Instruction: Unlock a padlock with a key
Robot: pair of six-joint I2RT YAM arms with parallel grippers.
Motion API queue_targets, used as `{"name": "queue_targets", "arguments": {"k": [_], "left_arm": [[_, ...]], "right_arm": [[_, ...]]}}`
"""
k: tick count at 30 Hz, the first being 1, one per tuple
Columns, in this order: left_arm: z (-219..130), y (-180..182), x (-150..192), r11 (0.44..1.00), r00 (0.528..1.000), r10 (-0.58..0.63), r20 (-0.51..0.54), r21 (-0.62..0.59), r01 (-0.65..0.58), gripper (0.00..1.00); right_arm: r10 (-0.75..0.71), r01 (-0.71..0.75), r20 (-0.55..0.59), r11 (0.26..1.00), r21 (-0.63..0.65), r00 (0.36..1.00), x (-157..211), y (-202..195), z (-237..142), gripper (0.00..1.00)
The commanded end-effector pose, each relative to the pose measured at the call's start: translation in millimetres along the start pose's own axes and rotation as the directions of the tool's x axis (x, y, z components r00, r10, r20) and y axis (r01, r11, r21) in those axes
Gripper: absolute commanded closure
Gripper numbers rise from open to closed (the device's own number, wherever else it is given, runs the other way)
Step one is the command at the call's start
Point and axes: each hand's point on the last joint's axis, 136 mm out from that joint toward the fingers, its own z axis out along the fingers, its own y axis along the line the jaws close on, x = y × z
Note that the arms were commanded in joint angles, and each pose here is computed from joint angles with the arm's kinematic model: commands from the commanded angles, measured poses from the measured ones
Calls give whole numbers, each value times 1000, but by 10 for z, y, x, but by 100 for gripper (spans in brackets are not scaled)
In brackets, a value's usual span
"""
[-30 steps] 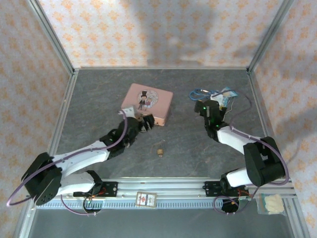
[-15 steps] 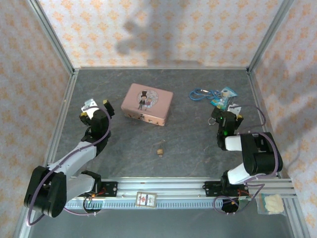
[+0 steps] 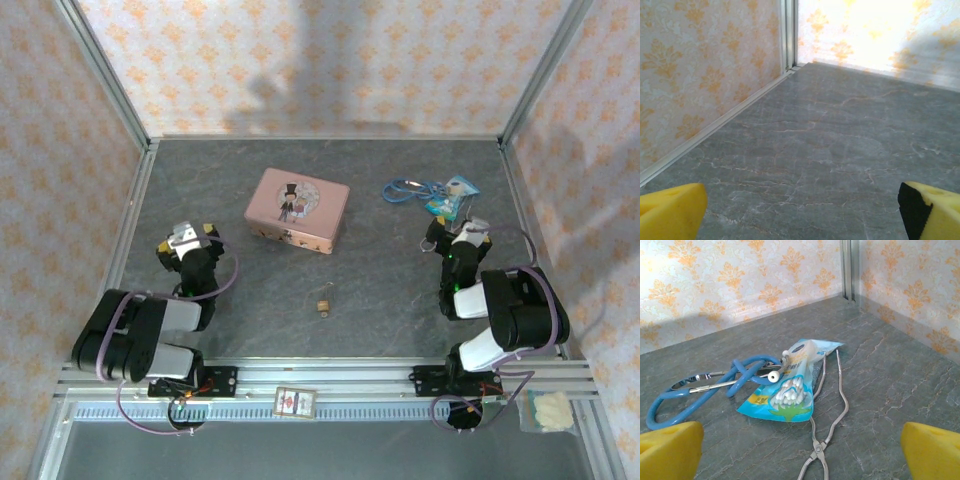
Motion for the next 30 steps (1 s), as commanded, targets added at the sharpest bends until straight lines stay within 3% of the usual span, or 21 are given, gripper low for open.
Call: {"name": "queue_targets", "arguments": {"k": [1, 3, 11, 30], "left_arm": [[-157, -91, -388, 987, 972, -100, 212, 148, 69, 0], [-169, -106, -420, 985, 966, -103, 237, 160, 66, 0], [108, -231, -273, 993, 992, -41, 117, 119, 27, 0], [139, -268, -279, 992, 993, -29, 116, 124, 14, 1]], "right_arm": [[7, -6, 53, 1000, -17, 999, -149, 47, 0, 0], [3, -3, 51, 1000, -15, 999, -144, 46, 2, 0], [4, -3, 52, 1000, -18, 999, -144, 51, 1, 0], [5, -4, 53, 1000, -17, 999, -145, 47, 1, 0]]}}
